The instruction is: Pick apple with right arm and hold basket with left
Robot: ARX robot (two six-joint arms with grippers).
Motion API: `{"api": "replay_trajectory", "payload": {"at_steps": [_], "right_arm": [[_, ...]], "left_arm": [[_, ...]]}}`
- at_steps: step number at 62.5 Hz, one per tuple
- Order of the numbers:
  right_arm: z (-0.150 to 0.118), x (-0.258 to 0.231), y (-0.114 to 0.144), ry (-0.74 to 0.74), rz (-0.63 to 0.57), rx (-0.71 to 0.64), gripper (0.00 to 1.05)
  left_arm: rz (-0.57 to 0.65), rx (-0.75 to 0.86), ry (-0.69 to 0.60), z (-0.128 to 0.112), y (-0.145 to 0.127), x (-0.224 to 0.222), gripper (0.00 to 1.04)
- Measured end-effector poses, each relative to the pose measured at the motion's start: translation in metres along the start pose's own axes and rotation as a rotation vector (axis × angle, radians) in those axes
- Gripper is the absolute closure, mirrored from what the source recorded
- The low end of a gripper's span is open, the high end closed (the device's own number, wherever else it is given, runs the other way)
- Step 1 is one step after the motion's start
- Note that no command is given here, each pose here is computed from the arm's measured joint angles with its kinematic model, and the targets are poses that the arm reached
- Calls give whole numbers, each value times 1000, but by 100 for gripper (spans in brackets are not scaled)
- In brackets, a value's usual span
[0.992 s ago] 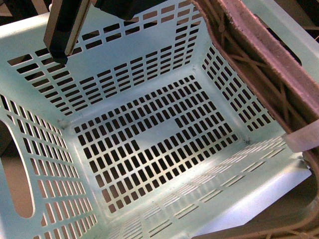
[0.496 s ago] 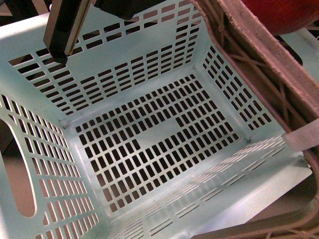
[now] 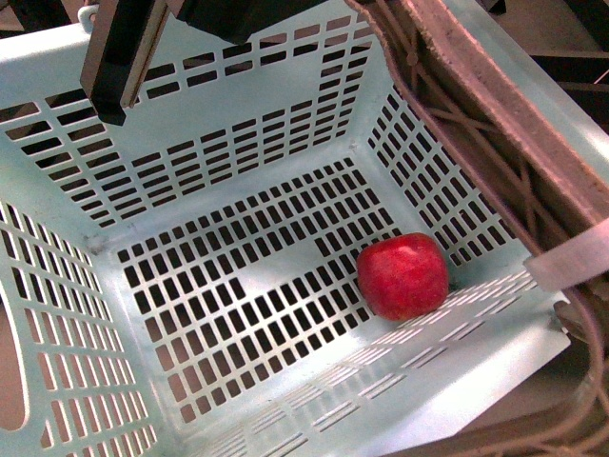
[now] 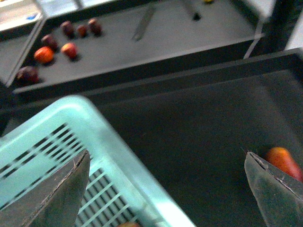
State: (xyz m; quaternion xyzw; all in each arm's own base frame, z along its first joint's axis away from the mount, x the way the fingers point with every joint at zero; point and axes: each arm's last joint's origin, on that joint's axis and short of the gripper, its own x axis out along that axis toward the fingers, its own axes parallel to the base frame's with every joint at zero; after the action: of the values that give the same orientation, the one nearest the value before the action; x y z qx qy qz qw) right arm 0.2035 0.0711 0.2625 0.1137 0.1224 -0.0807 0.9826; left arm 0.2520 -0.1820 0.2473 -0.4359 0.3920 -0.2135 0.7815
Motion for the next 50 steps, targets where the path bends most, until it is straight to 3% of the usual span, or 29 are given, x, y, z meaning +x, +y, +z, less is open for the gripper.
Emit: {"api": "replay_trajectory", "payload": {"at_steps": [10,19,25,46,50], "right_arm": [[0,-1,-1,-5,11,-2,9],[-15,-4,-17,-181,183,-113,31],[-25,-11,-34,-241,183,-171,48],[-56,-25,-69,-239,172,-222,103],[-62,-28,-75,-237,169,-226,103]], "left_arm": [[-2,8,4,0,0,0,99],[-7,0,14,-1,0,0,99],[-1,3,3,0,0,0,99],[-3,2,7,0,0,0,99],[-2,4,3,0,0,0,99]]}}
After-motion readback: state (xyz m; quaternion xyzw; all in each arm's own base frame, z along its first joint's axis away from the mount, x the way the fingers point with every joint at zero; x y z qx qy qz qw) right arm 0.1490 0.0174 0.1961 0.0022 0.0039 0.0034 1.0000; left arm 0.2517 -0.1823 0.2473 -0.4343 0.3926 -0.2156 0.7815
